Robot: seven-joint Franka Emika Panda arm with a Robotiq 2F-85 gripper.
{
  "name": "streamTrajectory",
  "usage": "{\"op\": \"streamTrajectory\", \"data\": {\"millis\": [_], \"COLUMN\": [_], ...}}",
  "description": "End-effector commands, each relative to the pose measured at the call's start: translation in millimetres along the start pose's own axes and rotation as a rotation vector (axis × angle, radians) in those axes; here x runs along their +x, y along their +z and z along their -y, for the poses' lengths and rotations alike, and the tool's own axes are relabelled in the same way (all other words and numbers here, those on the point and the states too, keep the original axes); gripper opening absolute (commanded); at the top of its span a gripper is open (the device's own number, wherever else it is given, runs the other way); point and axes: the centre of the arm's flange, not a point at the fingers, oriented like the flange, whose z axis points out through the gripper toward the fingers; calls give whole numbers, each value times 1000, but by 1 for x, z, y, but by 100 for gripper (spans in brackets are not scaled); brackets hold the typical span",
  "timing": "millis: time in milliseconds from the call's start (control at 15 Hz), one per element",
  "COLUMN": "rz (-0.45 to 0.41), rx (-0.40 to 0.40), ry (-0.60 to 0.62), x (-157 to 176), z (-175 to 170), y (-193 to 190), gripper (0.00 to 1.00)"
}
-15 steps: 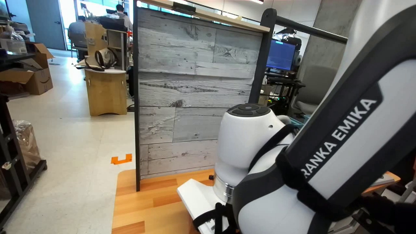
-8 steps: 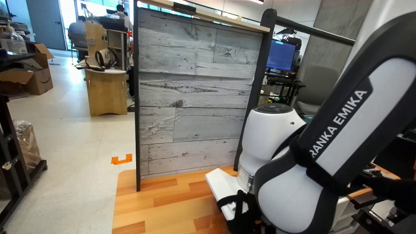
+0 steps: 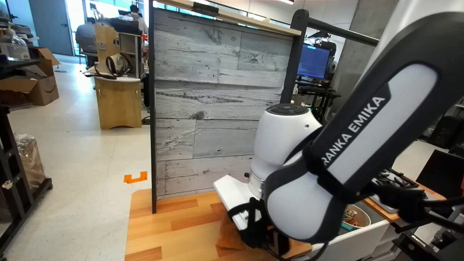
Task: Wipe the counter with the cloth, then pick the objects in the bowls in the sink and put them on the counter and the stove
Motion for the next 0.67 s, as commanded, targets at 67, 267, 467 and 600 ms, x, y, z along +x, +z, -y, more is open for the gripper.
{"op": "streamTrajectory", "data": {"millis": [67, 267, 467, 600], "rz": [85, 102, 150, 155], "rx": [-11, -173, -277, -317], "ry": [-62, -174, -303, -414], "x": [-31, -40, -43, -47], "z": [70, 63, 50, 36], "y": [-20, -67, -125, -172], "gripper": [100, 100, 100, 100]}}
